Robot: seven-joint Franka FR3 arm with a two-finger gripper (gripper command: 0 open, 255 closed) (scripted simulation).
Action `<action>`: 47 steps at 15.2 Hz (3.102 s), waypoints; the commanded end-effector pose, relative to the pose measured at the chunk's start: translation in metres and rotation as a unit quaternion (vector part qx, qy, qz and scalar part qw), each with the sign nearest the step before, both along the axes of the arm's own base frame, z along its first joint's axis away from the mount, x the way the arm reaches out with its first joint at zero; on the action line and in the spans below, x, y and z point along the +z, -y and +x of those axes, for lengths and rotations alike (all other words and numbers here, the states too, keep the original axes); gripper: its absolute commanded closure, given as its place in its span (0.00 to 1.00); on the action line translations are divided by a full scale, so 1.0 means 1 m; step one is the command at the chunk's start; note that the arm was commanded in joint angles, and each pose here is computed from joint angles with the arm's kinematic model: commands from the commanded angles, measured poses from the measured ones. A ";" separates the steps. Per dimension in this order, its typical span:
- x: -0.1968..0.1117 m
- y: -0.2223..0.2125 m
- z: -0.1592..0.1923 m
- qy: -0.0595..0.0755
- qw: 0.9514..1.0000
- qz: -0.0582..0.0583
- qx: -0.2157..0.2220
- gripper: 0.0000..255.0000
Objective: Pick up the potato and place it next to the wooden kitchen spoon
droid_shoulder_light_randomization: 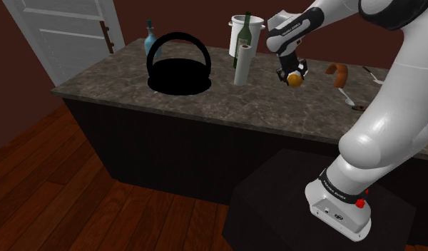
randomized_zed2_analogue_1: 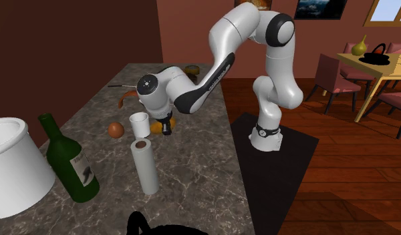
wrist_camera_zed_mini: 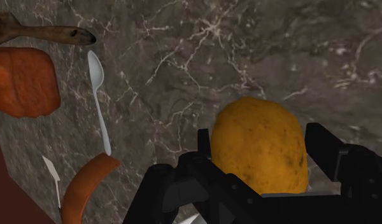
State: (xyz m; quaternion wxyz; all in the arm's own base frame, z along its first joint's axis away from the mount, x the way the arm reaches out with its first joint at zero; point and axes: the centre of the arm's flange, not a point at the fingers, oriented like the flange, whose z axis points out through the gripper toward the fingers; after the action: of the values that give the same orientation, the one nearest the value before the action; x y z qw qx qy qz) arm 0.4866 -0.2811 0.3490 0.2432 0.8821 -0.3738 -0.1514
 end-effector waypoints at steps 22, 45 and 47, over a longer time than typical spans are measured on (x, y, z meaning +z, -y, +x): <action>0.096 0.014 -0.051 0.000 1.000 0.000 0.000 1.00; 0.055 0.070 -0.251 0.000 1.000 0.000 0.000 1.00; 0.045 0.070 -0.251 0.000 1.000 0.000 0.000 1.00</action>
State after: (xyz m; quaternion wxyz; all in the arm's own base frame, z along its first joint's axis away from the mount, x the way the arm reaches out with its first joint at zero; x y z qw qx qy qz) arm 0.2344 -0.3517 0.3997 0.2431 0.8821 -0.3738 -0.1519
